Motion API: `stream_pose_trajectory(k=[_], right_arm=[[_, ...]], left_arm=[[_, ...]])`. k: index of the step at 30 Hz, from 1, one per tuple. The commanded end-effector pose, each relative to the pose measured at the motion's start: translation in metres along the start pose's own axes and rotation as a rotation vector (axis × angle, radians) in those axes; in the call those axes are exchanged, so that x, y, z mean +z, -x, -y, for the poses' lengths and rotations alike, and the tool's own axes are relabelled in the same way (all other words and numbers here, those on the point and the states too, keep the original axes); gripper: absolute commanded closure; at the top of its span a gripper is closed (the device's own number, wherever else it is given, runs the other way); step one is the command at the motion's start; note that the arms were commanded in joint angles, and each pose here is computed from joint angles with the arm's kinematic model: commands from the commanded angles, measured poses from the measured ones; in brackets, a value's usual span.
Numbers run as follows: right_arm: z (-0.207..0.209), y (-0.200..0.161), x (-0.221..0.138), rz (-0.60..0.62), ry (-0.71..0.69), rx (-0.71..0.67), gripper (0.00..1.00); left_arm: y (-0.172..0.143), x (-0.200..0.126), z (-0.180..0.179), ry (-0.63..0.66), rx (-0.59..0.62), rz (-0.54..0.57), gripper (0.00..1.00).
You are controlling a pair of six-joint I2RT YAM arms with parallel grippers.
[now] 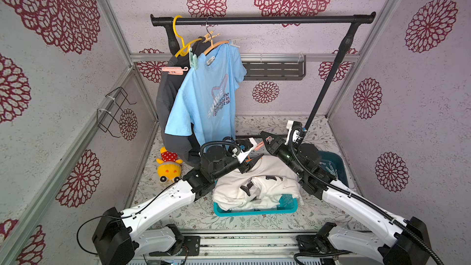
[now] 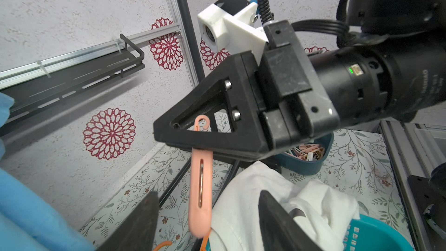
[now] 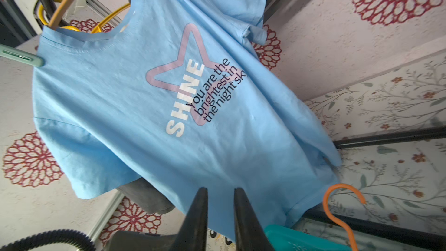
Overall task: Use clothespins to secure the t-shirt on both sides of the hanger
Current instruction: Open the clothespin.
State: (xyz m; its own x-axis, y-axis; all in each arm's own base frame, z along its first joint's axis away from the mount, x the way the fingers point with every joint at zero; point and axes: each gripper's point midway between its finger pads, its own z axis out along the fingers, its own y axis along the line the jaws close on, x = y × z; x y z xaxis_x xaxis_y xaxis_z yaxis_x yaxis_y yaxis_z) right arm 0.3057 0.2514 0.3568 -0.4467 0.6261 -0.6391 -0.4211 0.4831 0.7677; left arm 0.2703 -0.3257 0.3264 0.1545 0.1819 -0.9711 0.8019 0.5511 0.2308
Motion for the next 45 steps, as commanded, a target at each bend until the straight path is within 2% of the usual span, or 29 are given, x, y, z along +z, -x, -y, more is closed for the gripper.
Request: stream_pose_trajectory(k=[1,4,9,18,21,24,28,35,40,45], right_arm=[[0.008,0.016,-0.008,0.064,-0.069,-0.109,0.80],[0.019,0.019,-0.009,0.067,-0.111,-0.152,0.84],[0.043,0.029,-0.015,0.085,-0.202,-0.218,1.00],[0.081,0.036,-0.033,0.118,-0.312,-0.235,1.00],[0.090,0.030,-0.035,0.102,-0.322,-0.232,1.00],[0.092,0.023,-0.035,0.096,-0.298,-0.193,1.00],[0.082,0.019,-0.037,0.089,-0.228,-0.132,1.00],[0.051,0.014,-0.042,0.076,-0.043,-0.016,1.00],[0.030,0.014,-0.048,0.060,0.057,0.044,1.00],[0.013,0.017,-0.054,0.060,0.136,0.088,1.00]], left_arm=[[-0.004,-0.013,0.005,-0.015,-0.021,-0.028,0.32],[-0.016,-0.024,0.007,-0.020,-0.059,-0.099,0.32],[-0.039,-0.045,0.004,0.026,-0.138,-0.219,0.33],[-0.073,-0.067,0.006,0.058,-0.193,-0.416,0.33],[-0.079,-0.066,-0.005,0.125,-0.210,-0.440,0.34],[-0.077,-0.058,0.000,0.094,-0.227,-0.412,0.37],[-0.065,-0.044,0.004,0.049,-0.216,-0.349,0.33],[-0.043,-0.007,0.015,-0.053,-0.206,-0.211,0.31],[-0.019,0.009,0.017,-0.092,-0.157,-0.090,0.36],[-0.007,0.017,0.028,-0.161,-0.116,-0.021,0.44]])
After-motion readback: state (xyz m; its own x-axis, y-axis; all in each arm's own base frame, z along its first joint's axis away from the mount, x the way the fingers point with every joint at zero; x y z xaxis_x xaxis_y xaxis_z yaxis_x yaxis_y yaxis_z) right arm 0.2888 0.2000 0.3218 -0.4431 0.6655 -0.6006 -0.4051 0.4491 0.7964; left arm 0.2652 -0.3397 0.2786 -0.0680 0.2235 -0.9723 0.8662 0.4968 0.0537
